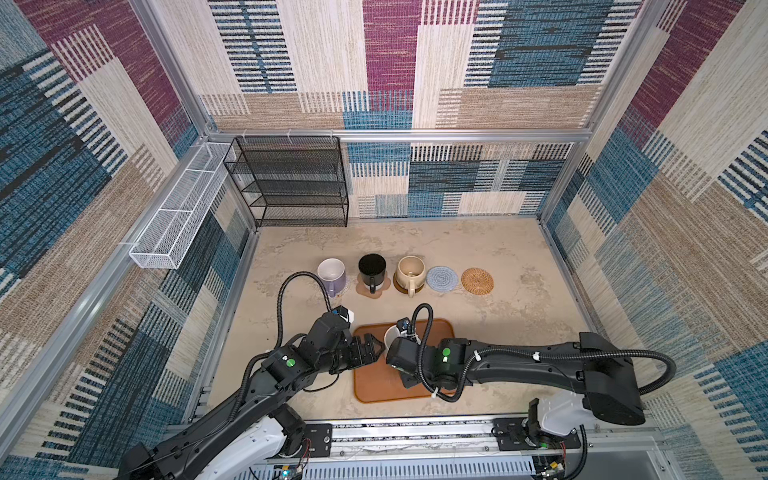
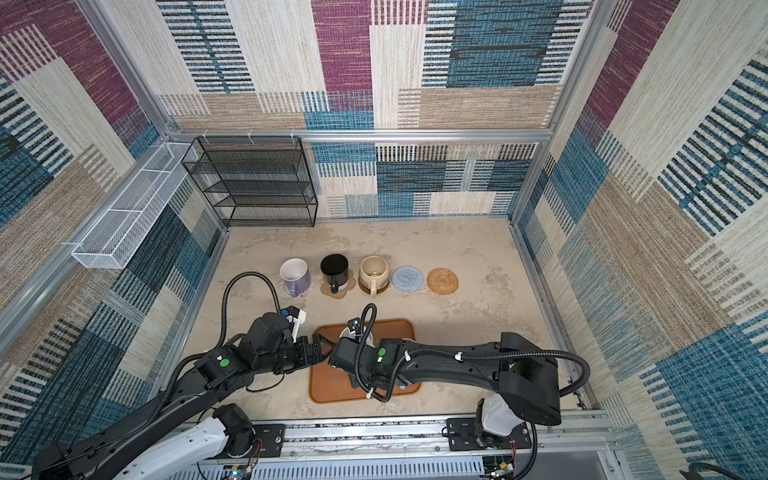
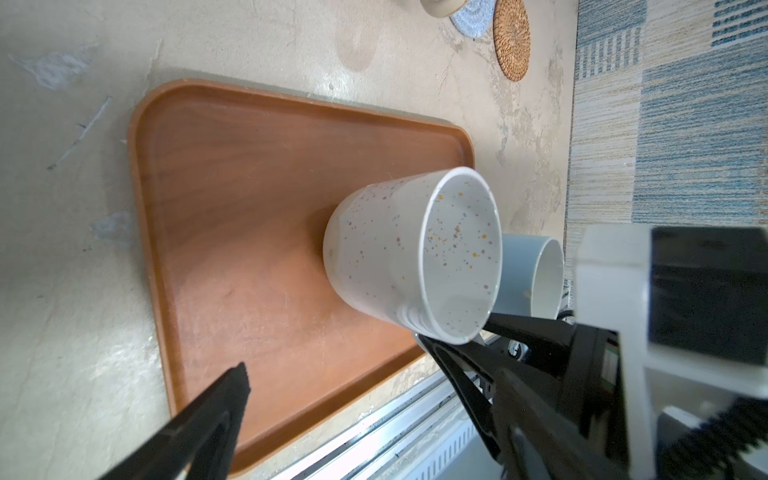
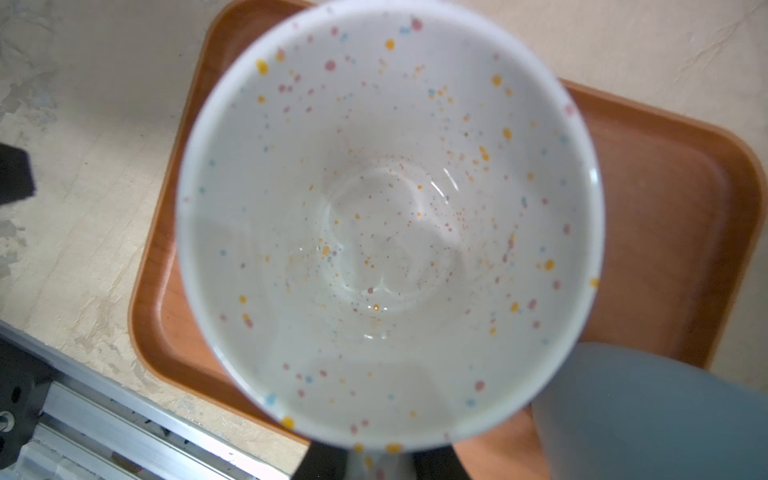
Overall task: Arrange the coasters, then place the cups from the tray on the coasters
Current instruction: 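Lift the white speckled mug off the tray with the right gripper, then carry the speckled mug with the right gripper toward the blue felt coaster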
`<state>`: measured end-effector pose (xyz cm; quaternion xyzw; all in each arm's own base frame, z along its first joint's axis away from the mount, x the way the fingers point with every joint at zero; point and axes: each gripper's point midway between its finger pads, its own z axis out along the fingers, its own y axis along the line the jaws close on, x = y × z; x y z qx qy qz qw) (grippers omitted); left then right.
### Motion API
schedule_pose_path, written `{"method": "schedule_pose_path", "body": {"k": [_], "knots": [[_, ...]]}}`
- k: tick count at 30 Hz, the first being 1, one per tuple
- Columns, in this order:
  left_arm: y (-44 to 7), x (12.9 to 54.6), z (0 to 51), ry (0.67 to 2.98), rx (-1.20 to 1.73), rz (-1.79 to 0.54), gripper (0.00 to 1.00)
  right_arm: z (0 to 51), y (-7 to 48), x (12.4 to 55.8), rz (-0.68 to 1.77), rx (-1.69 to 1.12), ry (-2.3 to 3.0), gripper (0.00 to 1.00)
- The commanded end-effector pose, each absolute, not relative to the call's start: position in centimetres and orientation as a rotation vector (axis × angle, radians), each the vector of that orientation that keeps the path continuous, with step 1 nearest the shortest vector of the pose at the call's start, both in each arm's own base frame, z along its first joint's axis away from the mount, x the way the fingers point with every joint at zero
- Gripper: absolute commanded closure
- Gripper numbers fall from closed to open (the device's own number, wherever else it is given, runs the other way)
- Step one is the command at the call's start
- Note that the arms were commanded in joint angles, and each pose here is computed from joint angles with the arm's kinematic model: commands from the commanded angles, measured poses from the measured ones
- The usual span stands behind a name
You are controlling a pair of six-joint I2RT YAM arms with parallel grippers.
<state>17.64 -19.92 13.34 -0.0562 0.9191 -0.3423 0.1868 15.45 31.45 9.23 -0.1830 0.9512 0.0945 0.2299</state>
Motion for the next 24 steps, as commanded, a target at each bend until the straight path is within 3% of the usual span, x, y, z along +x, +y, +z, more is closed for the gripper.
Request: {"method": "schedule_pose_path", "body": {"k": [1, 13, 24], "knots": [[-20.0, 18.0, 13.6, 2.568, -0.176, -0.975, 0.06, 11.3, 32.2, 16.9, 0.276, -0.484, 2.516, 1.00], [-21.5, 19.2, 17.0, 2.459, -0.144, -1.082, 0.03, 14.8, 30.8, 19.8, 0.255, -0.422, 2.444, 1.00], [-24.5, 21.4, 21.1, 2.359, -0.042, -1.180, 0.00, 19.8, 25.8, 24.8, 0.242, -0.300, 2.352, 1.00]]}}
